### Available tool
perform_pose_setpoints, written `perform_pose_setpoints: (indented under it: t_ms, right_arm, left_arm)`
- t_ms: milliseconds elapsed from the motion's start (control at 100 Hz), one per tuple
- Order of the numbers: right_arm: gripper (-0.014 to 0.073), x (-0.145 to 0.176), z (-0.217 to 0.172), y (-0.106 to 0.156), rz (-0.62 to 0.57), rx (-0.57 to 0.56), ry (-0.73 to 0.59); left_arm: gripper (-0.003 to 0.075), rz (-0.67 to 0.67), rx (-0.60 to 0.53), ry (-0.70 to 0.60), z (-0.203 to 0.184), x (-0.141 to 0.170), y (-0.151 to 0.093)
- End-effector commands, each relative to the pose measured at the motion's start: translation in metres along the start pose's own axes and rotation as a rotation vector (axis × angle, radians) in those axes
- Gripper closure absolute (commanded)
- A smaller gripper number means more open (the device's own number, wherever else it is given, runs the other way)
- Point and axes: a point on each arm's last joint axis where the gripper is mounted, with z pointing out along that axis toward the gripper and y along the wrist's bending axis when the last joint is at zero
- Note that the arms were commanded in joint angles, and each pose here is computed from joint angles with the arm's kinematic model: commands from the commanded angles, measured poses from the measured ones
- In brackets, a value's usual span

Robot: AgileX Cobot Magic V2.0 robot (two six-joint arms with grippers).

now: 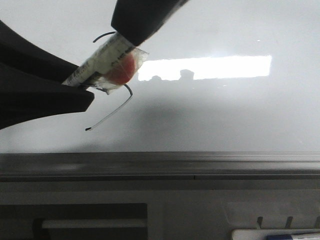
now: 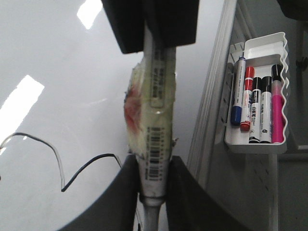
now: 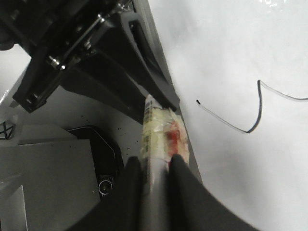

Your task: Write number 3 on whiteboard

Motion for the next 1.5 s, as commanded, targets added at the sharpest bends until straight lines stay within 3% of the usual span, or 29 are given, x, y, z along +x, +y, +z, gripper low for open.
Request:
perform_pose_setpoints:
  t_ms: [0, 90, 240, 310, 570, 780, 1490]
  right_arm:
    - [0.0650, -0.011, -0.015, 0.000, -0.001, 0.031, -0.089]
    - [0.0517, -0.011, -0.015, 0.000, -0.001, 0.031, -0.089]
    - [0.0064, -0.018, -0.018, -0.008, -0.009, 0.110, -0.171]
    - [-0.0017, -0.021, -0.026, -0.015, 0.001, 0.172, -0.238]
    - [0.0094, -0.027, -0.072, -0.026, 0.013, 0.359, -0.463]
    - [0.0104, -0.026, -0.083, -0.024, 0.010, 0.380, -0.495]
    - [0.0104, -0.025, -0.082, -0.022, 0.021, 0.354, -0.478]
  left_arm:
    - [0.0741, -0.010, -0.034, -0.089, 0.000, -0.015, 0.009]
    - [0.0741, -0.010, -0.034, -0.089, 0.000, -0.015, 0.009]
    - [0.0741, -0.050, -0.052, -0.090, 0.000, -0.015, 0.010]
    - [0.0741, -0.137, -0.095, -0.096, -0.001, -0.015, 0.015]
    - [0.0741, -0.940, -0.408, -0.057, -0.014, 0.002, 0.039]
    - [0.0741, -1.217, -0.451, 0.008, -0.015, 0.012, 0.036]
    - [0.0741, -1.331, -0.441, 0.058, -0.014, 0.017, 0.030]
